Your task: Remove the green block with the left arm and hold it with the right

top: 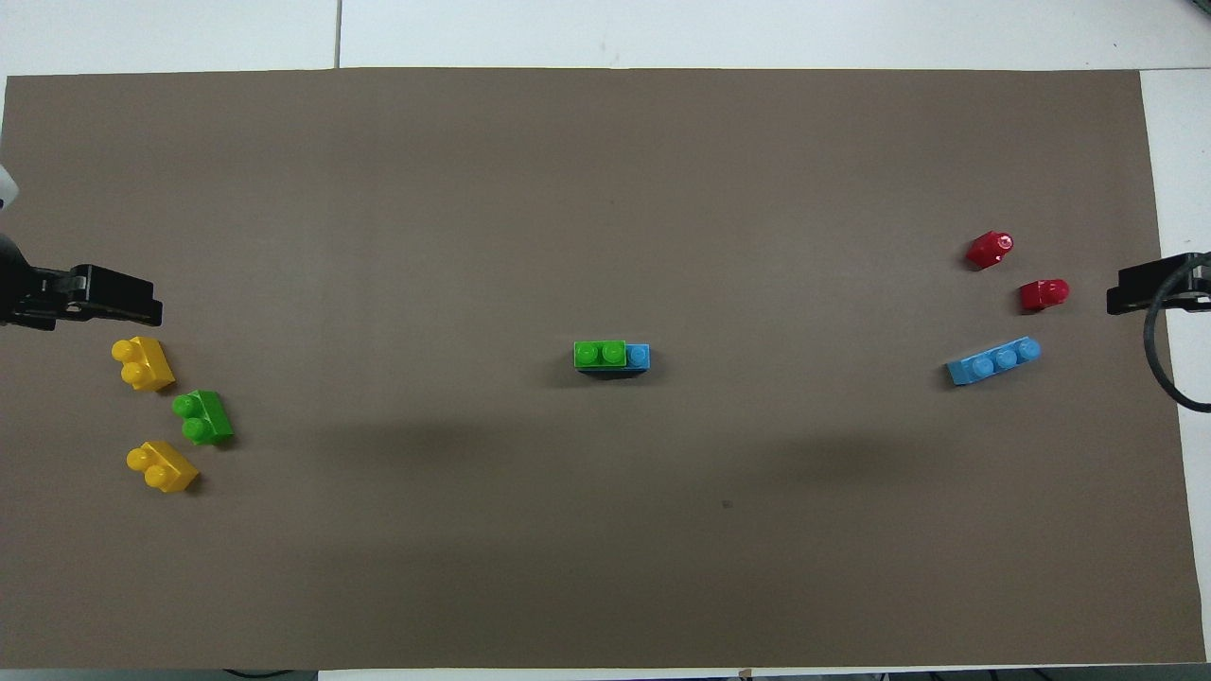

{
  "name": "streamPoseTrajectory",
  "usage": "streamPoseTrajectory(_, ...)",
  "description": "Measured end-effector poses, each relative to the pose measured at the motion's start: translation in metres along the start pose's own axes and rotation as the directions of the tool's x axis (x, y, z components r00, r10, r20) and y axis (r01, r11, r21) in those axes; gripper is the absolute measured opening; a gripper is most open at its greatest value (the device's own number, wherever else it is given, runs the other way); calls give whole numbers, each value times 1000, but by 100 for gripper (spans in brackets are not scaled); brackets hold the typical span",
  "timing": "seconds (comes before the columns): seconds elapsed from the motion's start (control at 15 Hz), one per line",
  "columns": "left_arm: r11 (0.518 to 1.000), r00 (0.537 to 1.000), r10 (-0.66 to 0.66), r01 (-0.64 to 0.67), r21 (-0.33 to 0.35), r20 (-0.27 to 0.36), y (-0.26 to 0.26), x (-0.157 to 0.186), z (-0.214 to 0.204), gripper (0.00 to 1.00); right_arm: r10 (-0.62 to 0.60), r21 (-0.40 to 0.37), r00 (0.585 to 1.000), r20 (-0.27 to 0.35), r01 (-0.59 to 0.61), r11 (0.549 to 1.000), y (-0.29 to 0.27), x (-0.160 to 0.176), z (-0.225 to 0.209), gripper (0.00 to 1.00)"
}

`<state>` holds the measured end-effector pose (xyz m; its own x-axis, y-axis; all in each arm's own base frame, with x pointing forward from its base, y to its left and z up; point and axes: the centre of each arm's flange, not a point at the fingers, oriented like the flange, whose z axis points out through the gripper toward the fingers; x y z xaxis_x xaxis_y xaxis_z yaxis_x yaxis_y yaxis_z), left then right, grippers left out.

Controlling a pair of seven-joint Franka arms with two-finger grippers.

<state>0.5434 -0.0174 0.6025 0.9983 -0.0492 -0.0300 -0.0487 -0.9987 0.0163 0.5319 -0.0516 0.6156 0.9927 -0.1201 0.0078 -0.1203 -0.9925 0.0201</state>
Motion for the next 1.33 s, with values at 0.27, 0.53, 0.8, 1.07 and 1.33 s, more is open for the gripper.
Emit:
streamPoseTrajectory(0.27,1000,1000,0,0,0,0,0,0,0,100,57,5,997,-61,-57,998,0,8,-3,100)
streamPoseTrajectory(0.53,1000,1000,1,-1,0,0,1,0,0,100,223,15,973,-52,-222,975,-3,9,4,100)
streamPoseTrajectory(0.8,1000,1000,2,-2,0,4,1,-1,1,100,476,36,879,-4,-476,879,-16,8,19,99)
streamPoseTrajectory(1.07,1000,1000,4,-4,0,22,2,-3,3,100,682,74,725,98,-689,721,-47,4,35,100)
streamPoseTrajectory(1.33,1000,999,-15,15,1,29,5,-6,1,100,787,107,587,190,-809,578,-67,5,55,100)
